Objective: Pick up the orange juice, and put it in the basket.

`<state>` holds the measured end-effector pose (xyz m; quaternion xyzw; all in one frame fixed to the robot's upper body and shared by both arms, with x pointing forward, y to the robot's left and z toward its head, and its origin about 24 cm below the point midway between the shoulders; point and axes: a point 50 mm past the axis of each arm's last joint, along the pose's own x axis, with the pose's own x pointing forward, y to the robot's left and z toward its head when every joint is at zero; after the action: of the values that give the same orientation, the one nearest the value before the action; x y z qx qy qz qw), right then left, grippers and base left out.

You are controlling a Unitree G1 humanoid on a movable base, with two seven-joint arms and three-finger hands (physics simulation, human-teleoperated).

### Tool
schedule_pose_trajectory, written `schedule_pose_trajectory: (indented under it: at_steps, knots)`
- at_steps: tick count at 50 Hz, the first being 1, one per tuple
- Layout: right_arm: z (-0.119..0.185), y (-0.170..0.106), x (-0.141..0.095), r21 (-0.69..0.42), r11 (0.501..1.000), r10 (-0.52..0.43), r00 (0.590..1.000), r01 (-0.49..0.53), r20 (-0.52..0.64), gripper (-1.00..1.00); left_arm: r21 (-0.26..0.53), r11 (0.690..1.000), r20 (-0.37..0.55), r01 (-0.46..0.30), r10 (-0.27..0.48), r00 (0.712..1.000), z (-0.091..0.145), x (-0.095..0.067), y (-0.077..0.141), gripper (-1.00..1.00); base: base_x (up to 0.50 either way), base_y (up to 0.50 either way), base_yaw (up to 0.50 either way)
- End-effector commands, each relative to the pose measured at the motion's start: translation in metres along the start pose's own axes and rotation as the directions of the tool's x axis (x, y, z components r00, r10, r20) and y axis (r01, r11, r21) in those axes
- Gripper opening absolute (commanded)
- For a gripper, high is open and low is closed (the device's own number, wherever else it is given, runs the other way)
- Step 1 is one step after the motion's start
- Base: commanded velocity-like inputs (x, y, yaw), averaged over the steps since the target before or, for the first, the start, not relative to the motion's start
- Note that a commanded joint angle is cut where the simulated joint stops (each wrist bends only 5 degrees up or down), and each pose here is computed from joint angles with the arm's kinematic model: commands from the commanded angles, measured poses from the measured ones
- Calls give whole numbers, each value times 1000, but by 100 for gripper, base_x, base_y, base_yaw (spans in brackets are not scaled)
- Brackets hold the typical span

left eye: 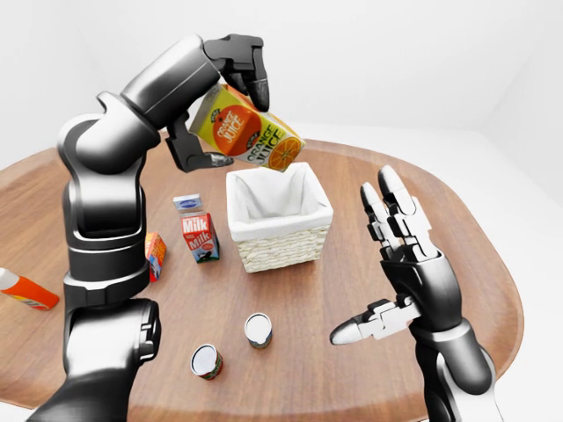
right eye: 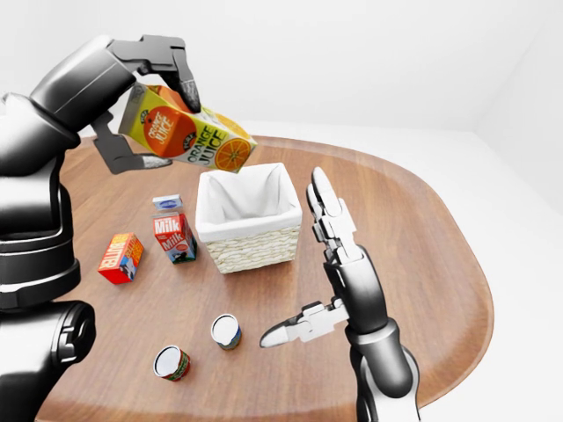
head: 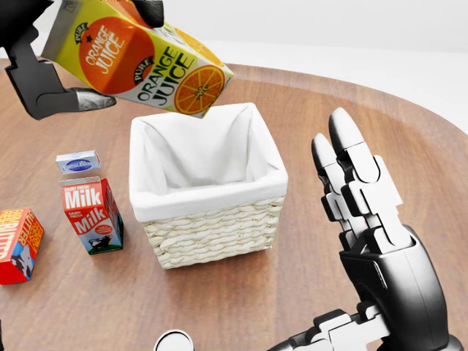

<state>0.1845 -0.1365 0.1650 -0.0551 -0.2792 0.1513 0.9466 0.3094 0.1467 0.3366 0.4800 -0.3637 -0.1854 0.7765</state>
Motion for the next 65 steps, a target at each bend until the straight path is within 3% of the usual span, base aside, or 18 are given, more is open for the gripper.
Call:
schedule_pose_trajectory:
  at_steps: [1, 3, 5, 9, 12, 13, 19, 21, 24, 27, 31, 37, 43, 50, 56, 58, 63, 65]
  knots:
    - [0, 0, 0, 2, 1000, 1, 1000, -1, 1, 100, -58, 995, -158, 85, -93, 983, -35, 17, -14, -100, 0, 0, 0]
    - [0, 0, 0, 4, 1000, 1, 1000, -1, 0, 100, -27, 993, -216, 113, -116, 969, -43, 15, -17, -100, 0, 0, 0]
    - [0, 1, -1, 4, 1000, 3, 1000, -3, 1, 100, -39, 994, -165, 98, -103, 981, -33, 13, -23, -100, 0, 0, 0]
    - [1, 1, -1, 3, 1000, 4, 1000, -4, 2, 100, -32, 993, -196, 115, -119, 973, -38, 14, -26, -100, 0, 0, 0]
    - [0, 0, -1, 4, 1000, 3, 1000, -3, 2, 100, -21, 983, -314, 182, -180, 932, -60, 14, -33, -100, 0, 0, 0]
    - [1, 0, -1, 4, 1000, 2, 1000, -2, 3, 100, -31, 983, -315, 183, -184, 931, -60, 14, -35, -100, 0, 0, 0]
    - [0, 0, -1, 5, 1000, 2, 1000, -2, 3, 100, -85, 989, -180, 123, -137, 974, -38, 29, -28, -100, 0, 0, 0]
    - [1, 1, -1, 4, 1000, 4, 1000, -4, 4, 100, -142, 986, -87, 83, -96, 992, -23, 42, -17, -100, 0, 0, 0]
    - [0, 1, -1, 5, 1000, 4, 1000, -4, 3, 100, -142, 988, -58, 68, -76, 995, -15, 51, -6, -100, 0, 0, 0]
    - [1, 0, -1, 5, 1000, 2, 1000, -2, 4, 100, -153, 985, -33, 76, -82, 996, -12, 51, -8, -100, 0, 0, 0]
    - [0, 0, -1, 5, 1000, 2, 1000, -2, 3, 100, -153, 983, -90, 100, -114, 989, -23, 51, -14, -100, 0, 0, 0]
    - [0, 1, -1, 5, 1000, 4, 1000, -4, 2, 100, -153, 983, -79, 105, -118, 990, -22, 49, -19, -100, 0, 0, 0]
    - [1, 0, -1, 4, 1000, 2, 1000, -2, 4, 100, -146, 976, -195, 159, -186, 963, -44, 44, -34, -100, 0, 0, 0]
    - [0, 1, -1, 4, 1000, 3, 1000, -3, 3, 100, -158, 971, -230, 182, -216, 949, -52, 41, -42, -100, 0, 0, 0]
    - [0, 1, -1, 4, 1000, 4, 1000, -4, 3, 100, -155, 969, -247, 191, -225, 942, -54, 45, -42, -100, 0, 0, 0]
    - [1, 1, -1, 5, 1000, 4, 1000, -4, 3, 100, -117, 983, -290, 140, -169, 942, -57, 47, -38, -100, 0, 0, 0]
    - [1, 1, -1, 5, 1000, 5, 1000, -5, 3, 100, -111, 981, -313, 160, -187, 931, -62, 46, -49, -100, 0, 0, 0]
    - [0, 1, -1, 6, 1000, 5, 1000, -5, 2, 100, -76, 989, -342, 125, -144, 929, -64, 47, -47, -100, 0, 0, 0]
